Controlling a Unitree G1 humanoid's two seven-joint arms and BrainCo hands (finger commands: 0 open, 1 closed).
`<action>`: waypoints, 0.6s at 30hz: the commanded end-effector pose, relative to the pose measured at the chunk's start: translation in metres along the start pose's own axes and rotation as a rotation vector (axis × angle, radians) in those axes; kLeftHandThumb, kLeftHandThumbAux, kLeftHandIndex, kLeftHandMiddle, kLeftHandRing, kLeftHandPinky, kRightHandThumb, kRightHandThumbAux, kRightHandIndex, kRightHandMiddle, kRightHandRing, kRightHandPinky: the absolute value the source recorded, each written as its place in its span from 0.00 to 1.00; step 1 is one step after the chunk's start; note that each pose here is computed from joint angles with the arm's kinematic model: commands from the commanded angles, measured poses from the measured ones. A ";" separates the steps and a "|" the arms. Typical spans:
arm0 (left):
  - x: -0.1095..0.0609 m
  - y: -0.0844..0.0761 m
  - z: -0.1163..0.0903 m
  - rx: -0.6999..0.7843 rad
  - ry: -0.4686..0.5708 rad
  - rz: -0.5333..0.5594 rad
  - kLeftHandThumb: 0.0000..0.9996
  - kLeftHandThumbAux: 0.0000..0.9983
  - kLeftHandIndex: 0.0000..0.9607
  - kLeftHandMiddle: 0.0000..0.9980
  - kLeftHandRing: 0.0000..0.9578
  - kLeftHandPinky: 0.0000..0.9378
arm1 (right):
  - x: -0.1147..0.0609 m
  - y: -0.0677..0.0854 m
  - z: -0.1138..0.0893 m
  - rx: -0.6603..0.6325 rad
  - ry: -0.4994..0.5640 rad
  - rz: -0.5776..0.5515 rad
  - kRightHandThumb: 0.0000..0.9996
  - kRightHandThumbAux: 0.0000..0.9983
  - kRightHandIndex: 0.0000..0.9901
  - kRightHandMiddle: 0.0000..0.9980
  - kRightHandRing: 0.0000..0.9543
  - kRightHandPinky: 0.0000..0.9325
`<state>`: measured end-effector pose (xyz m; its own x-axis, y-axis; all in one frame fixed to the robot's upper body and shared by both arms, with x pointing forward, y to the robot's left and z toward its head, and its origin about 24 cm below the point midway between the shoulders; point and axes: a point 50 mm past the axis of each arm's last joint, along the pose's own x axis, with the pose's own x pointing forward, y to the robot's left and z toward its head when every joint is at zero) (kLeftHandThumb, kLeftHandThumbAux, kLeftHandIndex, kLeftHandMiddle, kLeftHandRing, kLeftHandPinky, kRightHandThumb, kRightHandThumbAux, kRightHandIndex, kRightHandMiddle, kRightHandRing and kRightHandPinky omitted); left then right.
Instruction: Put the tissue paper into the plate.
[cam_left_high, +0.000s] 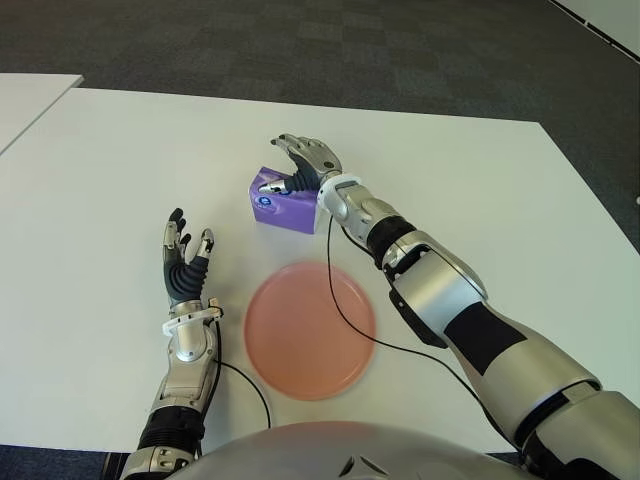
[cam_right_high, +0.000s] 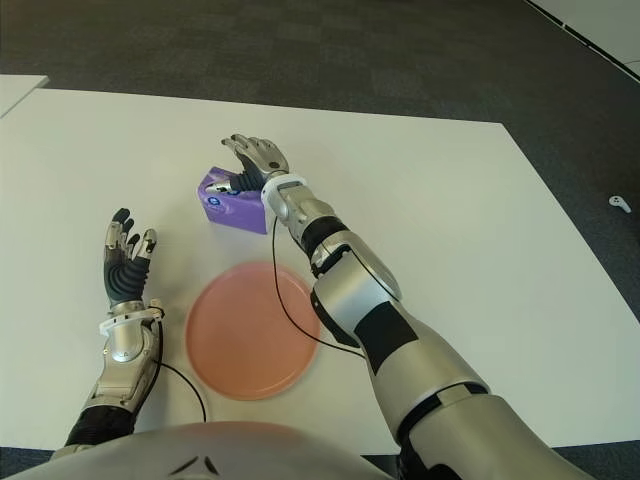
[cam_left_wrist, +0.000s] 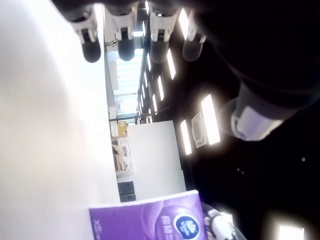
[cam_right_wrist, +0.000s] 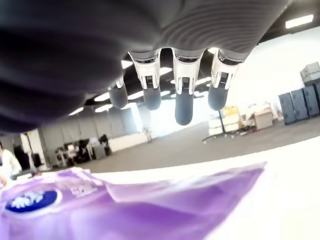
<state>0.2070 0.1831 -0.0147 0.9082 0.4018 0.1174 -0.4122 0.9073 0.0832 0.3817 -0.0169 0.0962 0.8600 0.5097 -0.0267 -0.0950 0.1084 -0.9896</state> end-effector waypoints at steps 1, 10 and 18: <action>-0.050 0.015 -0.046 0.107 0.236 -0.014 0.00 0.54 0.00 0.00 0.00 0.00 | 0.002 0.002 0.002 -0.056 0.006 0.053 0.23 0.29 0.00 0.00 0.00 0.00; -0.051 0.014 -0.046 0.109 0.239 -0.008 0.00 0.54 0.00 0.00 0.00 0.00 | 0.002 0.004 0.003 -0.084 0.013 0.095 0.23 0.31 0.00 0.00 0.00 0.00; -0.052 0.013 -0.045 0.105 0.237 -0.005 0.00 0.54 0.00 0.00 0.00 0.00 | 0.001 0.007 0.003 -0.063 0.018 0.120 0.23 0.33 0.00 0.00 0.00 0.00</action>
<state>0.2066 0.1809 -0.0152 0.9041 0.4118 0.1139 -0.4210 0.9041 0.0737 0.3812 -0.0136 0.0924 0.8547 0.5066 -0.1129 -0.1403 0.0161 -0.9900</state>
